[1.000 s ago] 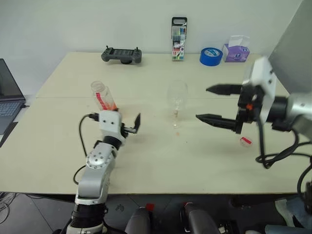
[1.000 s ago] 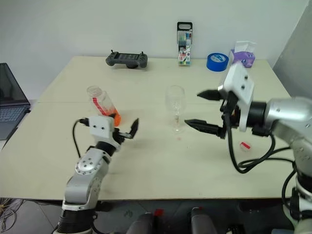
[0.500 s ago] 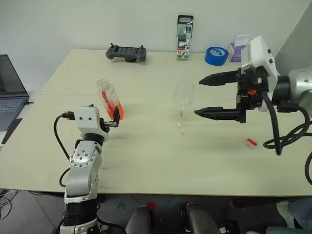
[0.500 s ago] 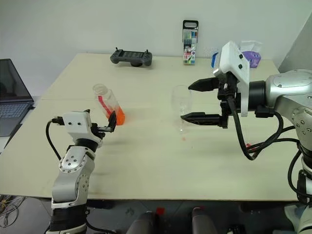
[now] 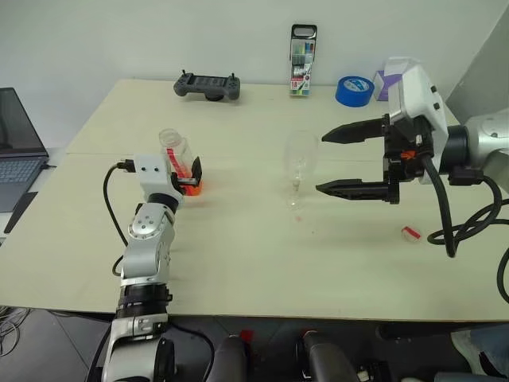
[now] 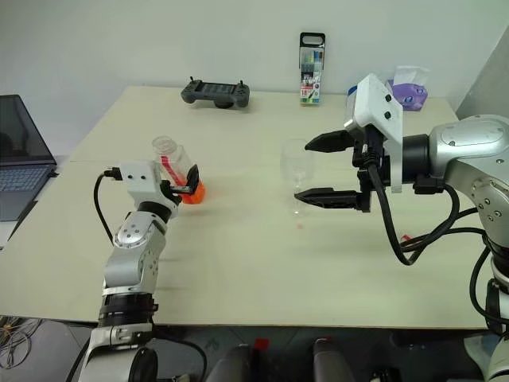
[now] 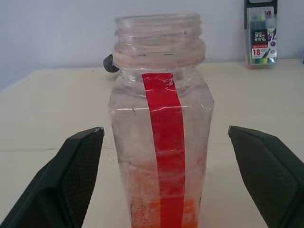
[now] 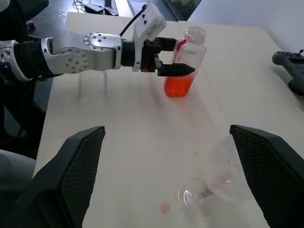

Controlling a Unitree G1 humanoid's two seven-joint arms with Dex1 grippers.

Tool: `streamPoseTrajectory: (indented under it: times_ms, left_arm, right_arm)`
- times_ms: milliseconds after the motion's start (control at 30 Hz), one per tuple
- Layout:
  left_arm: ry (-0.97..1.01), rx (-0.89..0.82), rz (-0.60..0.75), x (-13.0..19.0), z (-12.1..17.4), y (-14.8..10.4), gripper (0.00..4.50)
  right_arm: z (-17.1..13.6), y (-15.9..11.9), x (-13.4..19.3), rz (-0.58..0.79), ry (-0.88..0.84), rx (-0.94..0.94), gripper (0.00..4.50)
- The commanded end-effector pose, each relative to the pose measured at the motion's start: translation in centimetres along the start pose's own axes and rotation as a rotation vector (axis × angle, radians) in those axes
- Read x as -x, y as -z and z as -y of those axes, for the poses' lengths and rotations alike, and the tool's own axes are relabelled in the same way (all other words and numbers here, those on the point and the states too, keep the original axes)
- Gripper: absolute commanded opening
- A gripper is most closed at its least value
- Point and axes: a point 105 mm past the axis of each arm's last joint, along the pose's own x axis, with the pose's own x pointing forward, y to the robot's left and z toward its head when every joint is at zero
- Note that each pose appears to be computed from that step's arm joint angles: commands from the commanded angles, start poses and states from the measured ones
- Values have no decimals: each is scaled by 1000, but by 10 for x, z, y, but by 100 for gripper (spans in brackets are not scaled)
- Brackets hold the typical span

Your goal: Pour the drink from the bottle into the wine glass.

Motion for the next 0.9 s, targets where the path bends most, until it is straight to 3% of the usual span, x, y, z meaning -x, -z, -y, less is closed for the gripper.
streamPoseTrajectory:
  times_ms: [33, 367, 467, 633, 700, 900]
  left_arm:
    - [-11, -42, 75, -12, -4, -18, 450]
    - [32, -31, 85, -21, 6, -13, 450]
    - [25, -23, 92, -22, 5, -13, 393]
    - [17, -27, 110, -29, 3, -20, 224]
    - [24, -34, 132, -33, 4, -27, 178]
    - [184, -223, 293, -41, 29, -87, 174]
  right_arm:
    - [-3, -10, 4, 24, 11, 33, 448]
    - [-2, -16, 2, 52, 45, 21, 448]
    - [-1, -17, 0, 60, 65, 23, 450]
    - [1, -18, 1, 80, 98, 12, 450]
    - [1, -18, 2, 94, 114, -1, 450]
    - [2, -2, 17, 182, 290, -175, 450]
